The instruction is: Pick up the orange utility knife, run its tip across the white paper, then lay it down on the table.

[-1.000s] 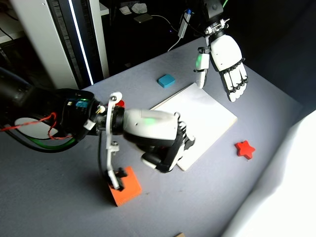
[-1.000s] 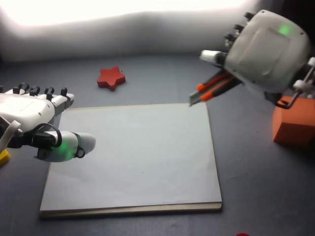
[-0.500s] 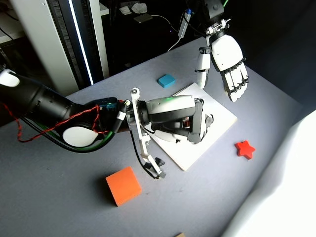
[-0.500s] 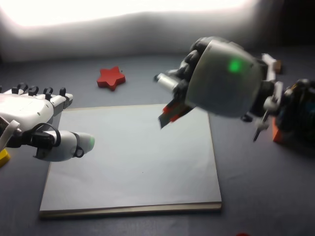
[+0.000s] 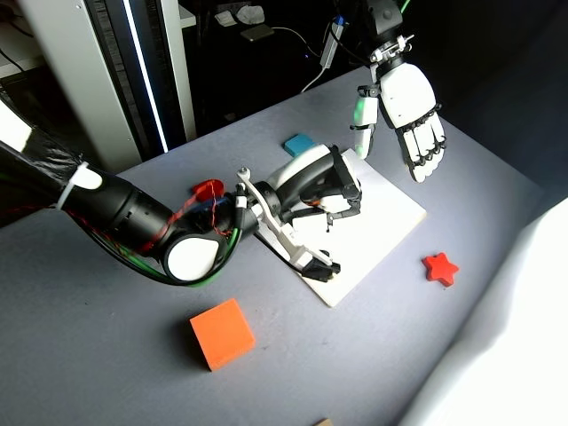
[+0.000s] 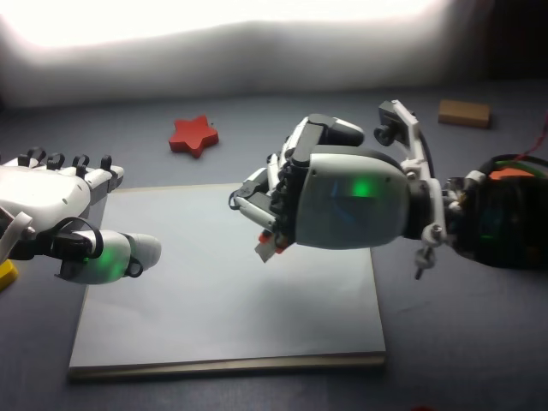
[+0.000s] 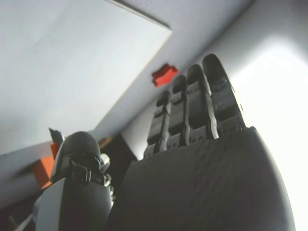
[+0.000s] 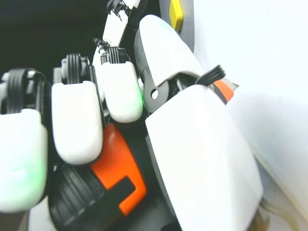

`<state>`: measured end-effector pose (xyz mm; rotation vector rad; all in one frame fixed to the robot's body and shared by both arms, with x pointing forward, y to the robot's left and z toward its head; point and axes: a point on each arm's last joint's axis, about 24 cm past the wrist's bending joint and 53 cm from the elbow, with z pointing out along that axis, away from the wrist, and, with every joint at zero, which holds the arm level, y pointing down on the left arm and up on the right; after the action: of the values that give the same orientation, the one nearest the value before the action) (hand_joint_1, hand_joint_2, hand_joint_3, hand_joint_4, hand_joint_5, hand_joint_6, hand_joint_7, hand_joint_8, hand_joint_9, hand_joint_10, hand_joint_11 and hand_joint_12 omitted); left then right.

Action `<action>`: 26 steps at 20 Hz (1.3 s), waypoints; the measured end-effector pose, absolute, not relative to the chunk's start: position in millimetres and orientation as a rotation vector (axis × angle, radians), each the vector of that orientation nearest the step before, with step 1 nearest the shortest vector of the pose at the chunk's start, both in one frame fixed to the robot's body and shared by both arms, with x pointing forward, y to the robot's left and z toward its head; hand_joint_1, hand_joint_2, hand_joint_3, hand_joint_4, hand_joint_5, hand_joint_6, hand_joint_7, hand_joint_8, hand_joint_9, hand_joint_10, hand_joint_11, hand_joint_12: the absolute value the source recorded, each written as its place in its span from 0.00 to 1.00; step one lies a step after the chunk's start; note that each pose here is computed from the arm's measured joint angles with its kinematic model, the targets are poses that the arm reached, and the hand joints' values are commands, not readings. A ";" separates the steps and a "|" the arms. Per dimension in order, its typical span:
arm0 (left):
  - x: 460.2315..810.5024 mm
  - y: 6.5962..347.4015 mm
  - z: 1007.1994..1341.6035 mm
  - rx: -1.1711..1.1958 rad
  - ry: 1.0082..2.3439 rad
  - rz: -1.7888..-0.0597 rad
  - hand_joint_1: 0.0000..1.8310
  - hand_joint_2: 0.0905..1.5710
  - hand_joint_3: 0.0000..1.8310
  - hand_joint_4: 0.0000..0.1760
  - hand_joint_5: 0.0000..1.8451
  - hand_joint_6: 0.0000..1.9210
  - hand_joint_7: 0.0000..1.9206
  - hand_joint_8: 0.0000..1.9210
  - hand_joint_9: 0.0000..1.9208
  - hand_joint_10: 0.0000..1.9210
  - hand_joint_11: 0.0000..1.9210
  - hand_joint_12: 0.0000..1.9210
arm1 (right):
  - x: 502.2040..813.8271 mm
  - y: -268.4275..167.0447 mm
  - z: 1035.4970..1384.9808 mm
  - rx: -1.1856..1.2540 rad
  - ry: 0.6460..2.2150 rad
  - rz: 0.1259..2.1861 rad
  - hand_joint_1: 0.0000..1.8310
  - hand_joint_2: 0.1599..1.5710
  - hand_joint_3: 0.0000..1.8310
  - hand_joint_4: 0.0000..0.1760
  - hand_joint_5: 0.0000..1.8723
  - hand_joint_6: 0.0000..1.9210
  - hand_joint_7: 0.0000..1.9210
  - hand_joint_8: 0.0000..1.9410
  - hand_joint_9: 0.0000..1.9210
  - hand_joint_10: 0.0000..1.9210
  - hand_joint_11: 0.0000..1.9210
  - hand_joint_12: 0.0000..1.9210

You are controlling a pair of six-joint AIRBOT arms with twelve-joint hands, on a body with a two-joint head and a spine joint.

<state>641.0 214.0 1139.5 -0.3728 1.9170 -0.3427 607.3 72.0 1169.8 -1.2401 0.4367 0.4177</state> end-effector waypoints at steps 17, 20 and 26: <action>640.4 215.9 1136.3 -0.367 1.923 -0.333 0.00 0.78 0.00 0.21 0.00 0.00 0.05 0.00 0.06 0.00 0.00 0.27 | 609.0 82.9 1155.1 -1.292 0.399 0.406 0.73 0.85 0.00 1.00 0.65 0.94 0.84 1.00 0.93 1.00 1.00 1.00; 640.3 216.2 1136.0 -0.372 1.923 -0.334 0.00 0.78 0.00 0.21 0.00 0.00 0.05 0.00 0.06 0.00 0.00 0.27 | 607.1 76.1 1153.3 -1.293 0.396 0.416 0.73 0.85 0.00 1.00 0.65 0.94 0.84 1.00 0.93 1.00 1.00 1.00; 640.3 215.9 1136.1 -0.371 1.923 -0.335 0.00 0.78 0.00 0.21 0.00 0.00 0.05 0.00 0.06 0.00 0.00 0.27 | 612.3 59.3 1155.5 -1.306 0.401 0.402 0.73 0.85 0.00 1.00 0.65 0.94 0.84 1.00 0.93 1.00 1.00 1.00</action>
<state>640.3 215.9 1136.1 -0.3713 1.9230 -0.3347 612.3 59.3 1155.5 -1.3058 0.4014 0.4018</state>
